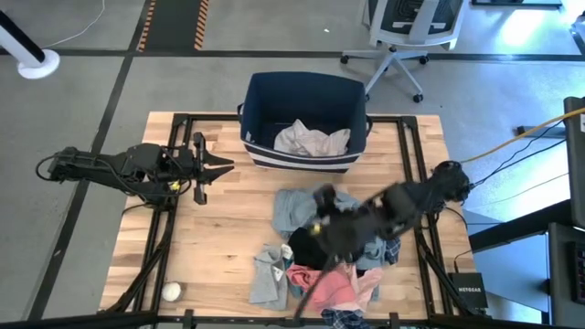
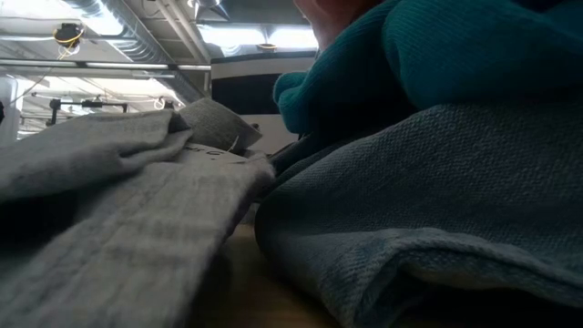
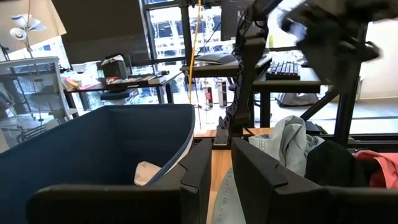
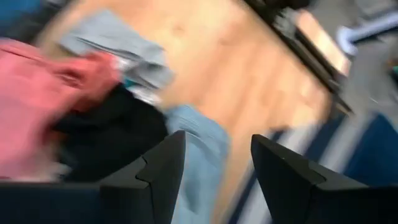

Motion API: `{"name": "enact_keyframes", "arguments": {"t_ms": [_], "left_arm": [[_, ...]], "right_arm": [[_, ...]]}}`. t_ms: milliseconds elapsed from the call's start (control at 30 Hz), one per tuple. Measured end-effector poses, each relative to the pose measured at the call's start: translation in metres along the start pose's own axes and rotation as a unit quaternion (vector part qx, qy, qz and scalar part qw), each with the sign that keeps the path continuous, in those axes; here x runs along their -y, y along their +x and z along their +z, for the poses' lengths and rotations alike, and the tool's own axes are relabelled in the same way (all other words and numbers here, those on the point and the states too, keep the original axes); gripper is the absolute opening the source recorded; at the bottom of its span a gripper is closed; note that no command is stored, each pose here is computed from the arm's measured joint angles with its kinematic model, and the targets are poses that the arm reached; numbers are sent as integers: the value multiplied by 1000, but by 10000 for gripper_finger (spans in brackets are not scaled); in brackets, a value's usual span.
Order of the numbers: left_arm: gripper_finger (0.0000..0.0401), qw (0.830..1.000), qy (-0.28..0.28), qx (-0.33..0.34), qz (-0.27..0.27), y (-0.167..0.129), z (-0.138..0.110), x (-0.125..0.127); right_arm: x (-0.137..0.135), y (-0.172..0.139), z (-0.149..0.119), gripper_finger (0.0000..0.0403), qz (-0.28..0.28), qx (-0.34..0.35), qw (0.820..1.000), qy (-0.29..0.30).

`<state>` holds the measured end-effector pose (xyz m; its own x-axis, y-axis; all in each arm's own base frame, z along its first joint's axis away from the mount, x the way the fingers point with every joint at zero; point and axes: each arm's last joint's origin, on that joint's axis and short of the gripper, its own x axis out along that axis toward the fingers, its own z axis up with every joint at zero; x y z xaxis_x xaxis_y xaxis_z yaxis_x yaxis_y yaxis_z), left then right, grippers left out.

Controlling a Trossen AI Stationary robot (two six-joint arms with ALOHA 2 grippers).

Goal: Sort clothes
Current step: Put the pink underwear into the blue bin

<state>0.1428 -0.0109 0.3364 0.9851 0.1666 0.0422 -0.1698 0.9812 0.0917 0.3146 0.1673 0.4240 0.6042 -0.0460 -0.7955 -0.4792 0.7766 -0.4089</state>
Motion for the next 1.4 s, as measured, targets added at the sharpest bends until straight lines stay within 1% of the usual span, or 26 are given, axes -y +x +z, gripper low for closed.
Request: {"name": "enact_keyframes", "arguments": {"t_ms": [133, 333, 500, 667, 767, 900, 1033, 1100, 1200, 1400], "left_arm": [[59, 1000, 0, 1, 0, 0, 0, 0], [59, 1000, -1, 1, 0, 0, 0, 0], [59, 1000, -1, 0, 0, 0, 0, 0], [59, 1000, 0, -1, 0, 0, 0, 0], [59, 1000, 0, -1, 0, 0, 0, 0], [59, 1000, 0, -2, 0, 0, 0, 0], [59, 1000, 0, -2, 0, 0, 0, 0], [59, 1000, 0, -2, 0, 0, 0, 0], [59, 1000, 0, -2, 0, 0, 0, 0], [59, 1000, 0, -2, 0, 0, 0, 0]], "right_arm": [[-28, 15, 12, 202, 54, 15, 998, -6], [-58, 43, 26, 202, 125, 36, 991, -5], [-74, 67, 32, 202, 166, 36, 985, -5], [-86, 88, 32, 202, 203, 7, 979, 8], [-90, 97, 31, 202, 212, -10, 977, 6], [-90, 97, 27, 202, 214, -34, 976, 10], [-90, 97, 23, 200, 202, -54, 978, 10], [-90, 96, 22, 190, 201, -61, 978, 9], [-91, 100, 22, 157, 200, -68, 977, 9], [-91, 101, 21, 53, 197, -73, 978, 13]]}}
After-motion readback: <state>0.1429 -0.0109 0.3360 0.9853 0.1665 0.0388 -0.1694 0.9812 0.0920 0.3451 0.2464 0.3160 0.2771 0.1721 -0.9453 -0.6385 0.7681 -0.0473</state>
